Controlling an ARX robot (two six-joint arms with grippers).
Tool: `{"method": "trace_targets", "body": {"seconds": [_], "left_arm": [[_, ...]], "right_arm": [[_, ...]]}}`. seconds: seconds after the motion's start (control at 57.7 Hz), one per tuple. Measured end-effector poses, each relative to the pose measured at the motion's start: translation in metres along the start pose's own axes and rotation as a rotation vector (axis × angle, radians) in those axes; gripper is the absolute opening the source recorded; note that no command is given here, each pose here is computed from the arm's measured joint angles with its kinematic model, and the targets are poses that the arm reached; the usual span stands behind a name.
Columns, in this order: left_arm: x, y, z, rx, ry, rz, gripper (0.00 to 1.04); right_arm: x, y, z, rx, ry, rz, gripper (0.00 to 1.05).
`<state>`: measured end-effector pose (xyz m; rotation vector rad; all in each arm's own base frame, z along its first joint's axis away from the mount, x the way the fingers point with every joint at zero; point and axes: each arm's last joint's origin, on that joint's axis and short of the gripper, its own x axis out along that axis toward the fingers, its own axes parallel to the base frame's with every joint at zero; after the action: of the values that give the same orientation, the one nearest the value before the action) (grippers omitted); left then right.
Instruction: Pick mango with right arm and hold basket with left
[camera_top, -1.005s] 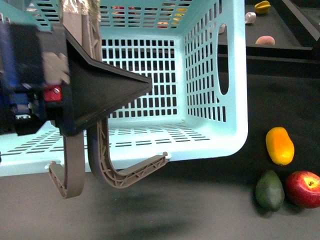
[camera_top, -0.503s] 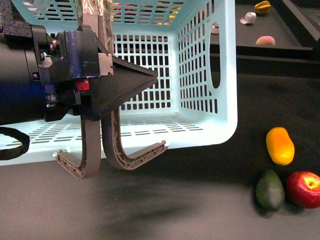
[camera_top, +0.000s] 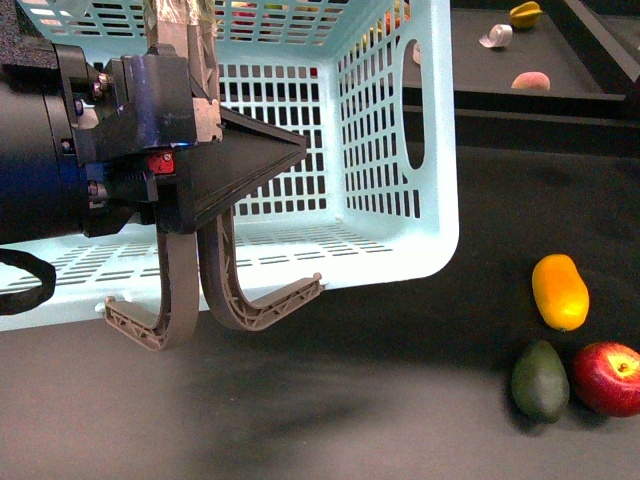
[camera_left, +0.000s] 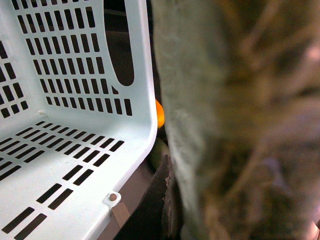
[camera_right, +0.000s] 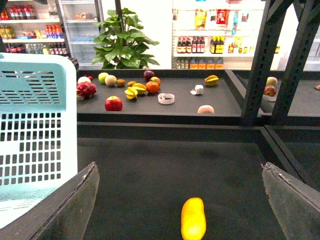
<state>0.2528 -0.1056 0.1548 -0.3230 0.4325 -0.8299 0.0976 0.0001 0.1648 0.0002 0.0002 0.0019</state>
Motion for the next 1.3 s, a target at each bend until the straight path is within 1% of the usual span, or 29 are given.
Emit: {"method": "trace_targets", "body": {"seconds": [0.139,0.173,0.208,0.225,0.26,0.312,0.52,0.659,0.78,1.023,1.057,1.127,1.3], "left_arm": [[0.000,0.000,0.000,0.000,0.000,0.000,0.10],[0.000,0.000,0.000,0.000,0.000,-0.001,0.10],[0.000,0.000,0.000,0.000,0.000,-0.001,0.10],[0.000,0.000,0.000,0.000,0.001,-0.002,0.10],[0.000,0.000,0.000,-0.001,0.002,-0.003,0.10],[0.000,0.000,0.000,0.000,0.002,-0.003,0.10],[0.000,0.000,0.000,0.000,0.001,-0.002,0.10],[0.000,0.001,0.000,-0.001,-0.001,0.003,0.10],[0.000,0.000,0.000,-0.001,0.000,0.001,0.10],[0.000,0.000,0.000,-0.001,0.000,0.000,0.10],[0.000,0.000,0.000,-0.001,0.000,0.000,0.10],[0.000,0.000,0.000,-0.001,0.000,0.000,0.10],[0.000,0.000,0.000,-0.001,0.000,0.001,0.10]], "right_arm": [[0.000,0.000,0.000,0.000,0.000,0.000,0.97],[0.000,0.000,-0.001,0.002,0.011,-0.022,0.97],[0.001,-0.001,-0.001,0.019,0.088,-0.134,0.97],[0.002,-0.003,-0.001,0.025,0.150,-0.233,0.97],[0.005,-0.007,-0.003,0.036,0.207,-0.346,0.97],[0.012,-0.015,-0.006,0.064,0.263,-0.411,0.97],[0.039,-0.039,-0.011,0.130,0.312,-0.433,0.97],[0.077,-0.061,-0.022,0.148,0.359,-0.438,0.97],[0.108,-0.074,-0.043,0.153,0.424,-0.453,0.97],[0.152,-0.085,-0.088,0.181,0.543,-0.433,0.97],[0.162,-0.087,-0.099,0.190,0.569,-0.432,0.97],[0.176,-0.088,-0.117,0.197,0.606,-0.423,0.97],[0.199,-0.087,-0.145,0.194,0.656,-0.400,0.97]]}}
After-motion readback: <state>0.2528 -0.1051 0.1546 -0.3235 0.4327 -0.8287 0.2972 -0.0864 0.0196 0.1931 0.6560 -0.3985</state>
